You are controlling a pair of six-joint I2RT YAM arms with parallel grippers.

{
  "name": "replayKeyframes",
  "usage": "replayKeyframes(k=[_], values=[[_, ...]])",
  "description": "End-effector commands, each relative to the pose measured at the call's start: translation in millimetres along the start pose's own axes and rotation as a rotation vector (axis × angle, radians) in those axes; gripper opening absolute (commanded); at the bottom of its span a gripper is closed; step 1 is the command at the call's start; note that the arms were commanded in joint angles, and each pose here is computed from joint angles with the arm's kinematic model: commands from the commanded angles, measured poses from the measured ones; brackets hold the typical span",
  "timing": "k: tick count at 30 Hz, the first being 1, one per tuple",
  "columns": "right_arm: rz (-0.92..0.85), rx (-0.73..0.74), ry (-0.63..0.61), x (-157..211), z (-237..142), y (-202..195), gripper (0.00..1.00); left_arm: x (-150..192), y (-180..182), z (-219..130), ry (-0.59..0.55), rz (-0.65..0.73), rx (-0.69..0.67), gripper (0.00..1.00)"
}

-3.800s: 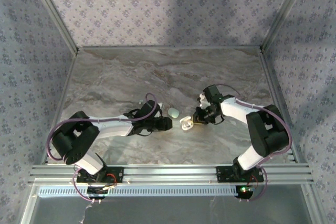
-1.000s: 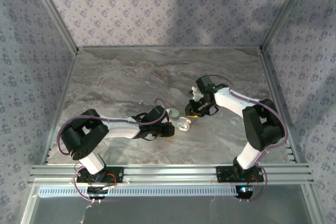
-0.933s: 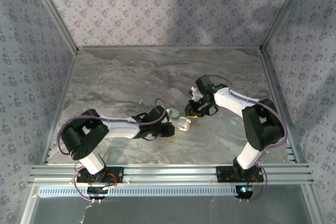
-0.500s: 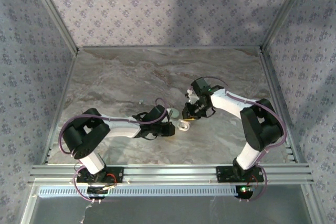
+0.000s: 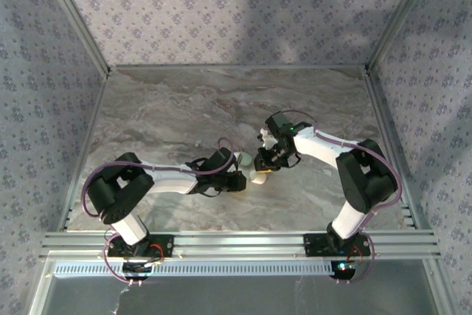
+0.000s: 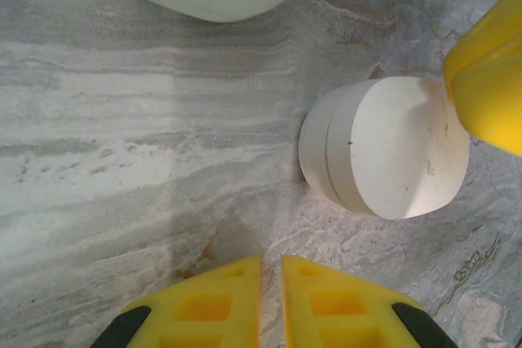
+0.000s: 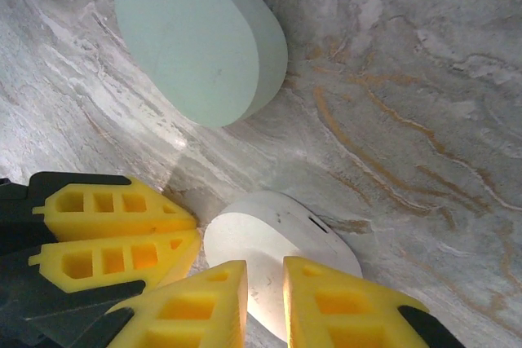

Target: Insert the wireless bluetooth earbuds into the charging case

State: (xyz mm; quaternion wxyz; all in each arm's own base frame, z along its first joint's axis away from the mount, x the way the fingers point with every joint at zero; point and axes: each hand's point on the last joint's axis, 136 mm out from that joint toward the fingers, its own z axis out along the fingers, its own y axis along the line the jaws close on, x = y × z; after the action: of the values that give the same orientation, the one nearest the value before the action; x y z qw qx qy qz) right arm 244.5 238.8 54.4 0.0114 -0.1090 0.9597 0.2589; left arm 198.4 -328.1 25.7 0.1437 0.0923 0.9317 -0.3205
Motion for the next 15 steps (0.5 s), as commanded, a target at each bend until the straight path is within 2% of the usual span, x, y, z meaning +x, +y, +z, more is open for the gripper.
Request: replayKeyframes(k=[1,5,10,15], values=[[0.027,0.056,-0.024,6,-8,-4,0.32,-9,3,-12,-0.049,0.004,-0.008,0.17],[0.050,0.117,-0.082,4,-16,-6,0.43,-14,16,-29,-0.084,-0.009,-0.030,0.21],[0.098,0.215,-0.118,8,-26,-16,0.65,-21,35,-55,-0.138,-0.021,-0.071,0.32],[0.130,0.280,-0.151,7,-29,-19,0.81,-30,48,-79,-0.193,-0.024,-0.095,0.43]])
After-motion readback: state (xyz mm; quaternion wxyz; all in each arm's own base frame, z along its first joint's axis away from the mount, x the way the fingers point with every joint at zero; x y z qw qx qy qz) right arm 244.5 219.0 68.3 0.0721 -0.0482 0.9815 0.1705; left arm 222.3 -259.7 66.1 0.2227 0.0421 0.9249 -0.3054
